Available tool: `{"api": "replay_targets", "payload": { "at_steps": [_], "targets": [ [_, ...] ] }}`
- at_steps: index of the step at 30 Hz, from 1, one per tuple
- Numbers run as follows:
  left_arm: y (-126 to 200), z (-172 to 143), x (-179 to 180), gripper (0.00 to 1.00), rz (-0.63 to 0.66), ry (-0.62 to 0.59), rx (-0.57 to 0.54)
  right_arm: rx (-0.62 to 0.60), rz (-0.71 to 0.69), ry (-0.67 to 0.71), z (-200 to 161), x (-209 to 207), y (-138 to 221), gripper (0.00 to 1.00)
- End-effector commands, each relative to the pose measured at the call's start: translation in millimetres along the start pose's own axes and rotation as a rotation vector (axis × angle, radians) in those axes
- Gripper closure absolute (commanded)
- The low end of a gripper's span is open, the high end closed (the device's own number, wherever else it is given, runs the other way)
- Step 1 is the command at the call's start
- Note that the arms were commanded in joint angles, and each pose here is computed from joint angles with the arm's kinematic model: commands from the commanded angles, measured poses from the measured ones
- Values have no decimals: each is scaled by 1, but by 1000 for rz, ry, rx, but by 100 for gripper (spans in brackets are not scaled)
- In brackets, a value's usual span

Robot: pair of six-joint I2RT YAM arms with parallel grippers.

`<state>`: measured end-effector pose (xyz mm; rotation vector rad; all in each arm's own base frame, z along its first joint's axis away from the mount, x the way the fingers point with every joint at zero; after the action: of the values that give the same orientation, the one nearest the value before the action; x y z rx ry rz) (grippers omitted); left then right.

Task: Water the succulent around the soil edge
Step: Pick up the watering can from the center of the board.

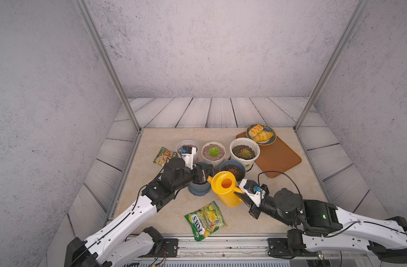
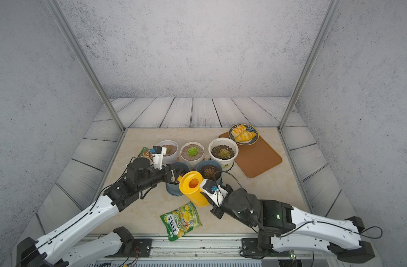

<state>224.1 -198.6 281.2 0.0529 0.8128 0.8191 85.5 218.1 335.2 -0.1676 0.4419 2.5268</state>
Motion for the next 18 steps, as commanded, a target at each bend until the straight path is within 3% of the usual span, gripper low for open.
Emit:
{"api": "replay_targets", "payload": {
  "at_steps": [1, 8, 18],
  "targets": [
    [-5, 7, 1, 35, 43, -3, -5, -391, -48, -128, 62, -20, 30, 100],
    [-8, 34, -26, 35, -14, -9, -27, -591, -1, -95, 87, -23, 59, 100],
    [-3, 84, -84, 35, -121, -49, -90, -844, -96, -55, 104, -43, 103, 100]
  ]
}}
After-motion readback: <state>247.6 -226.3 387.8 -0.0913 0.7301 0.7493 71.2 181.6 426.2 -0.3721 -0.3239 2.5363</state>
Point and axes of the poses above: each gripper's point midway between its finger pads, its own y axis back along the fingers, its own x axis along the line the jaws close on, z = x × y, the point moved 6 cm from there along y, back along the fingers, and after that the axes turned 3 degrees about y, right-handed, at the moved point
